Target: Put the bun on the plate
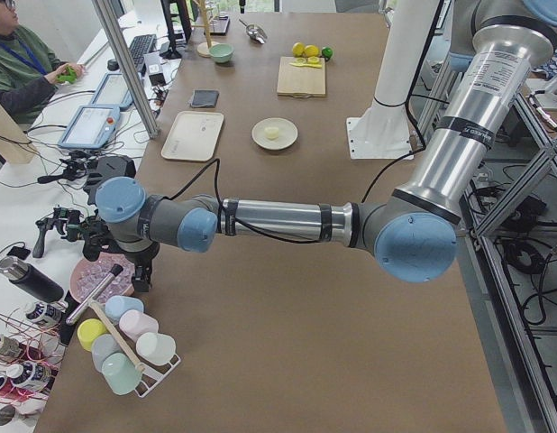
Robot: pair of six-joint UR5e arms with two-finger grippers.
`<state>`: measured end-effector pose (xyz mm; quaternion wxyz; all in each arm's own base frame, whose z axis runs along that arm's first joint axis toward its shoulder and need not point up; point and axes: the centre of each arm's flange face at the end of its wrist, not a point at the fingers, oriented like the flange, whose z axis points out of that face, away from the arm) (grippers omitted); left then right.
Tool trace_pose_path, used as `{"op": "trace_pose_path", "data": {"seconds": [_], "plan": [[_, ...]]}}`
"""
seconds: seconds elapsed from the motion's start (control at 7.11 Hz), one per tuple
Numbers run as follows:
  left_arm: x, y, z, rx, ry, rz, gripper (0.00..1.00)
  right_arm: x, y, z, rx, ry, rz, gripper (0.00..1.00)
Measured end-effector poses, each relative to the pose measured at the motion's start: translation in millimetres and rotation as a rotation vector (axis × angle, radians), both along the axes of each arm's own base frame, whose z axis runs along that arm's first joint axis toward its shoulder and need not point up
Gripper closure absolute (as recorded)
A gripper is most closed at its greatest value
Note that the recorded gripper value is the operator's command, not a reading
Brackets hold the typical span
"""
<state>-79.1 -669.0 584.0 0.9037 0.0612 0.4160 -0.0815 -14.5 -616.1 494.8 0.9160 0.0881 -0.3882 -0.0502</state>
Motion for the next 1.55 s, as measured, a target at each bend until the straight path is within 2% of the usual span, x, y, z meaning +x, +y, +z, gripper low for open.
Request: {"op": "trace_pose_path", "data": {"seconds": [0.56, 1.55], "plan": [[13.0, 12.0, 17.4, -0.038, 0.000, 0.012, 0.02, 6.5, -2.9, 30.9, -0.063, 0.014, 0.023, 0.00], [15.3, 17.8, 22.6, -0.041, -0.008, 0.018, 0.02, 11.1, 5.0, 44.9, -0.098, 0.009, 0.041, 0.00]]}}
